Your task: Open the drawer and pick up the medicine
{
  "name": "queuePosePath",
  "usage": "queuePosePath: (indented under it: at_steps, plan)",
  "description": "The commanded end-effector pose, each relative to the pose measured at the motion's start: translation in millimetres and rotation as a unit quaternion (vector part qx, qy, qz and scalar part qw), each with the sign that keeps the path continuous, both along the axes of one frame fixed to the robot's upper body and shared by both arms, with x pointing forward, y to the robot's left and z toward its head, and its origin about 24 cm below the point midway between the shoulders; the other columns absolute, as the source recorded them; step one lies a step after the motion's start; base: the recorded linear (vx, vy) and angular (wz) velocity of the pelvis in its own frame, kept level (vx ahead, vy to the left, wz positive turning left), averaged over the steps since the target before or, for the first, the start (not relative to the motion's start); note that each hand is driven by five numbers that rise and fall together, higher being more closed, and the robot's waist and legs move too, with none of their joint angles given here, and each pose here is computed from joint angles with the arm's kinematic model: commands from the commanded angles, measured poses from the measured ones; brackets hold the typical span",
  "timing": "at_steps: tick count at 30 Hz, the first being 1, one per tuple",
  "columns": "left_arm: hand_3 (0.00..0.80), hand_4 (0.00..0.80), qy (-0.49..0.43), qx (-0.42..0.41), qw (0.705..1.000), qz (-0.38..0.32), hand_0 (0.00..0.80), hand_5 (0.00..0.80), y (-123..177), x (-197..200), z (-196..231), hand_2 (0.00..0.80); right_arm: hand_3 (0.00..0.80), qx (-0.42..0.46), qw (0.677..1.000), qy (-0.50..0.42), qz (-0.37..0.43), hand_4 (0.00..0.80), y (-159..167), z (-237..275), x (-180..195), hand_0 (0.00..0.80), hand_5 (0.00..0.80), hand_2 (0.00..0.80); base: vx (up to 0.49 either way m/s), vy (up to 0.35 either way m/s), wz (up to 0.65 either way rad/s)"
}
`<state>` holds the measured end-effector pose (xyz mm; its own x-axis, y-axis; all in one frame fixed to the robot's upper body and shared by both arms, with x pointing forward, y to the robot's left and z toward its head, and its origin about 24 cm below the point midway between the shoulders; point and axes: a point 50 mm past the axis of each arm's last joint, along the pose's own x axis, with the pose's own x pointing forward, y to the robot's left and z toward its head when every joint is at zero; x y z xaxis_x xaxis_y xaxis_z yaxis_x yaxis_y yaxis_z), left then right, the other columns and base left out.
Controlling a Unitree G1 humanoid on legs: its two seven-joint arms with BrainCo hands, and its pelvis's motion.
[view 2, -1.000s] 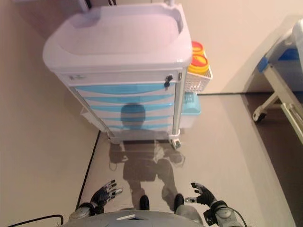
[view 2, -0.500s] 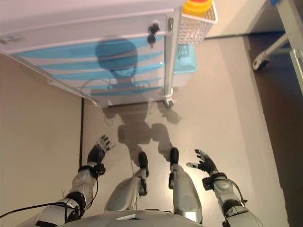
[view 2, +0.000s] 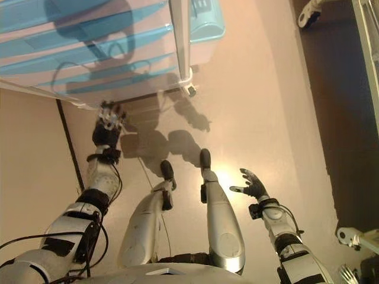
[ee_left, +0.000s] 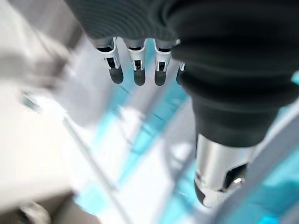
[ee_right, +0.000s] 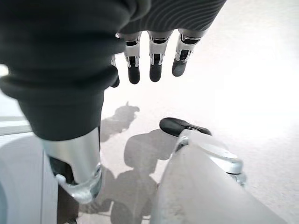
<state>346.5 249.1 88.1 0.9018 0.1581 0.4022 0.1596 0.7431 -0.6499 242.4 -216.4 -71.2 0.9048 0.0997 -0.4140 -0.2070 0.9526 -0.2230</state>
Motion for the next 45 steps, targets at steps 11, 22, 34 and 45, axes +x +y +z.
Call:
queuePosePath:
  at_steps: [11, 22, 34, 45]
  plan:
    - [0.000, 0.000, -0.372, -0.145, 0.915, -0.064, 0.000, 0.000, 27.6, 18.0, 182.2, 0.000, 0.000, 0.008, 0.999, 0.015, 0.034, 0.000, 12.3, -11.3, -26.6, 0.000, 0.000, 0.000, 0.020, -0.030, -0.02]
    - [0.662, 0.662, -0.598, 0.018, 0.757, -0.263, 0.662, 0.662, -39.6, -20.0, 258.8, 0.662, 0.000, 0.005, 0.999, 0.020, 0.046, 0.000, 11.5, -12.9, -34.1, 0.000, 0.000, 0.000, 0.011, -0.008, 0.02]
    - [0.800, 0.800, -0.609, 0.165, 0.657, -0.413, 0.800, 0.800, -98.1, -73.6, 231.8, 0.800, 0.000, -0.017, 0.999, 0.010, 0.028, 0.000, -4.5, -5.1, -31.0, 0.000, 0.000, 0.000, -0.024, -0.004, 0.09]
    - [0.800, 0.800, -0.425, -0.132, 0.776, -0.448, 0.800, 0.800, -101.8, -62.0, 54.7, 0.800, 0.000, -0.047, 0.999, 0.007, 0.010, 0.000, -4.3, -8.2, -29.6, 0.000, 0.000, 0.000, -0.071, -0.068, 0.35]
